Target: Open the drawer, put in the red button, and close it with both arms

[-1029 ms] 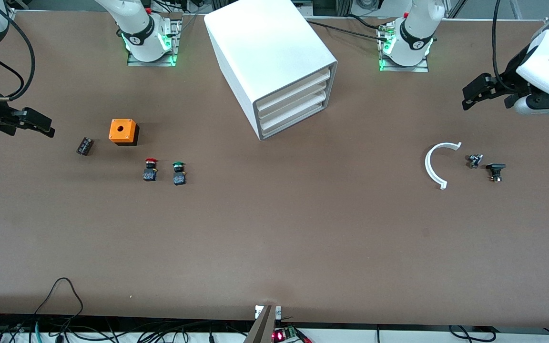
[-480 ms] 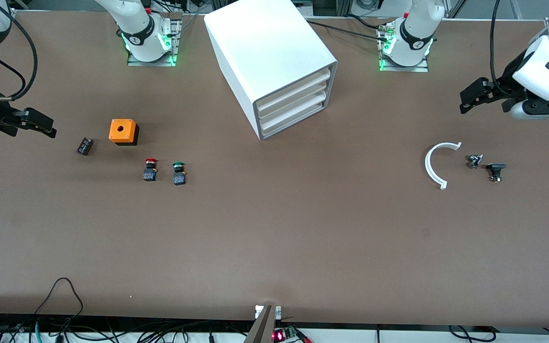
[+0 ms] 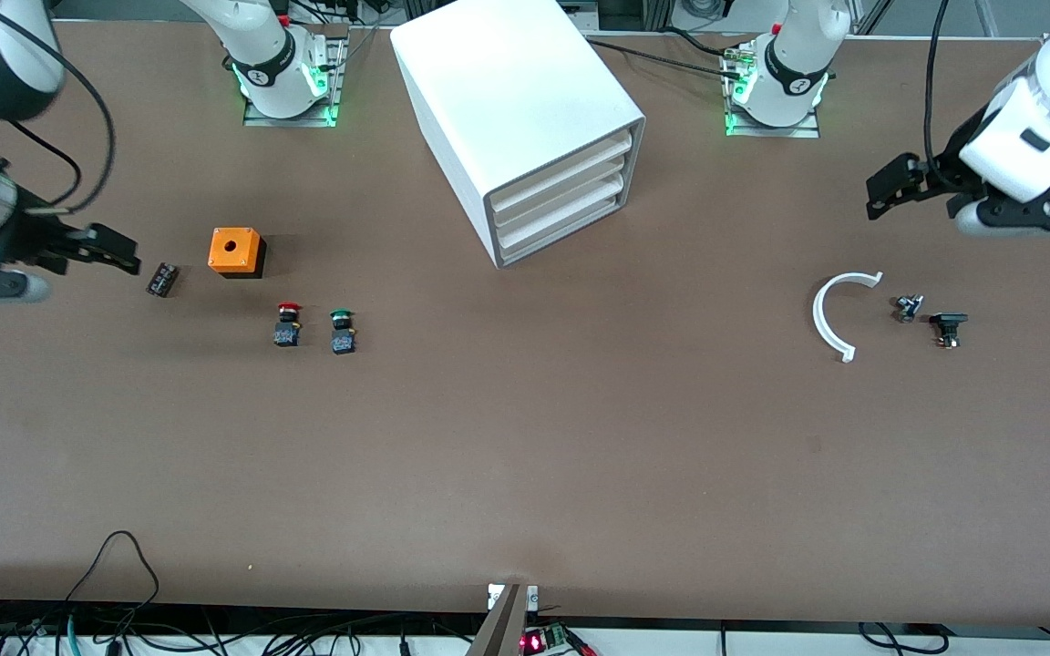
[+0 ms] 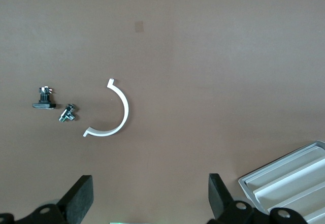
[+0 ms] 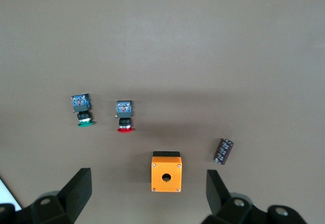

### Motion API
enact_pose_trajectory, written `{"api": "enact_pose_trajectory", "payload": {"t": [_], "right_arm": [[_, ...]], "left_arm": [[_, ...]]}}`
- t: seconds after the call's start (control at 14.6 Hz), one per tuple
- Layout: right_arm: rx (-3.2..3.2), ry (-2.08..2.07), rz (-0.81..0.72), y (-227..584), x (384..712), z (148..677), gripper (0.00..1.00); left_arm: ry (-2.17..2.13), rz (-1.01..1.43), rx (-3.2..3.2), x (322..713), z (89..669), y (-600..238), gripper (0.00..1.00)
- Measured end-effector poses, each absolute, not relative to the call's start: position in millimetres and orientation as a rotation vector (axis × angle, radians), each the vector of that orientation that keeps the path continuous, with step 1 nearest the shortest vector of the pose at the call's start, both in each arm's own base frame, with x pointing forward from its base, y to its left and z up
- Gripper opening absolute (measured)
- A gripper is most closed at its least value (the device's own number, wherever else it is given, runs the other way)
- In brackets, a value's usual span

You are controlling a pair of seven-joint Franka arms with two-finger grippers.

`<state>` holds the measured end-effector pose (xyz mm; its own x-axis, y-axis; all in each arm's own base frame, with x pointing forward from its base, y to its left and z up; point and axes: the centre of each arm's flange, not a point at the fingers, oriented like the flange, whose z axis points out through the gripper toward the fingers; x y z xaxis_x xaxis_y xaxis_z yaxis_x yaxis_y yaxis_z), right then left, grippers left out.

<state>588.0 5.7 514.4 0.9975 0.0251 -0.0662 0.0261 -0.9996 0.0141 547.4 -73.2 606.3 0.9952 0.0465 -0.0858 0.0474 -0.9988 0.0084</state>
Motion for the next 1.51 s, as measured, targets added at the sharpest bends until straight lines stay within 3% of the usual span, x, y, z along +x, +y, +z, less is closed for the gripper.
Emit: {"api": "enact_pose_trajectory", "payload": {"t": [0.62, 1.1, 1.51], "right_arm": [[3.102, 0.174, -0.152, 61.8, 632.8, 412.0, 1.00], [3.087, 0.217, -0.122, 126.8, 649.7, 324.5, 1.00], [3.082, 0.093, -0.118, 122.0, 631.9, 254.2, 1.00]], "left_arm": [[0.072, -0.292, 3.122, 549.7, 580.1, -71.4, 1.00], [-0.067, -0.674, 2.763, 553.1, 452.9, -101.9, 1.00], [0.097, -0.772, 2.343, 530.2, 334.5, -158.3, 1.00]]}}
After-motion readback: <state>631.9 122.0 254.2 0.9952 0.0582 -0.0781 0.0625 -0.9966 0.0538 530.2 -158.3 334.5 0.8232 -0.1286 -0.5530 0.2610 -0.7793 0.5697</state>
